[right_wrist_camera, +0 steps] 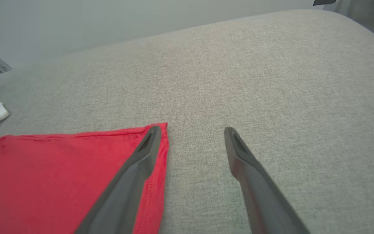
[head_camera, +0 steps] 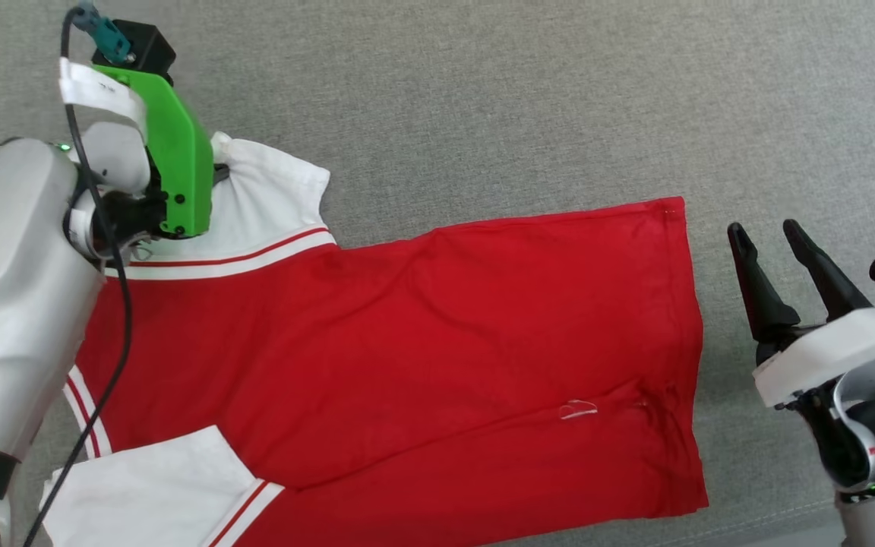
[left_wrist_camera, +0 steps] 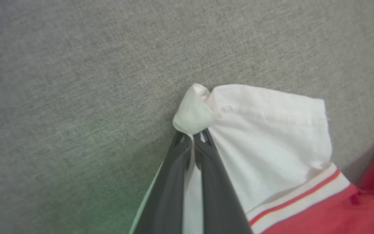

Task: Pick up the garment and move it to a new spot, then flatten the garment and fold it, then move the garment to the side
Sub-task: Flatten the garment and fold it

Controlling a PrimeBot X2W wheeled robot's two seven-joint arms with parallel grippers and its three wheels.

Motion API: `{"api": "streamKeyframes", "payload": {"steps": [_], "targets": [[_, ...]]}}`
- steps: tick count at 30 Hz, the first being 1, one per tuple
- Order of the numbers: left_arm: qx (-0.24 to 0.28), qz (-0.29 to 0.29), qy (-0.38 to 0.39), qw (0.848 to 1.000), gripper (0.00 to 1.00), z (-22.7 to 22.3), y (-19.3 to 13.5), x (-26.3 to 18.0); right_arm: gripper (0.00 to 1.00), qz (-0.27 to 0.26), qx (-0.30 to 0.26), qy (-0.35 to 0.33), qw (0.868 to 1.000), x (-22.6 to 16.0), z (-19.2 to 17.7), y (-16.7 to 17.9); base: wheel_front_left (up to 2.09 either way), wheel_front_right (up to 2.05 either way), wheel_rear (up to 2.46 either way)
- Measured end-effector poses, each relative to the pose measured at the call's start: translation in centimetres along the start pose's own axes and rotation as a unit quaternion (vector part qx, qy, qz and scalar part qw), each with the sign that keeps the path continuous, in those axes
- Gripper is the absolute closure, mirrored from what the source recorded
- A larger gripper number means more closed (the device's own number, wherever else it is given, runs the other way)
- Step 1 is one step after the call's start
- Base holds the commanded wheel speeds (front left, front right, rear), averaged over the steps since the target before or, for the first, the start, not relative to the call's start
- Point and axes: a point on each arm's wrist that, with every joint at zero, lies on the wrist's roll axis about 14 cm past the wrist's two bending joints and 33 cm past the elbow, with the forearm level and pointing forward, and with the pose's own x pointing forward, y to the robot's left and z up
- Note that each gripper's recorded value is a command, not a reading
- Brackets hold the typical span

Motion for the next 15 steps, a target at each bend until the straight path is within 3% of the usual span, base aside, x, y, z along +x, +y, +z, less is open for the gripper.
{"api": "streamKeyframes", "payload": {"steps": [7, 11, 15], "targets": [[0.005, 0.013, -0.055, 0.998, 1.0, 0.3, -0.3, -2.3, 0.0, 0.042, -0.024, 0.135, 0.99, 1.0, -2.3, 0.6, 0.0, 0.0, 0.0], [0.01, 0.018, -0.099, 0.995, 1.0, 1.0, -0.6, -4.9, 0.0, 0.086, -0.052, 0.225, 0.969, 2.4, -3.5, 2.6, 0.0, 0.0, 0.0], [0.011, 0.024, -0.113, 0.993, 1.0, 0.9, -0.4, -6.3, 0.0, 0.114, -0.067, 0.27, 0.954, 3.3, -4.8, 4.2, 0.0, 0.0, 0.0]]}}
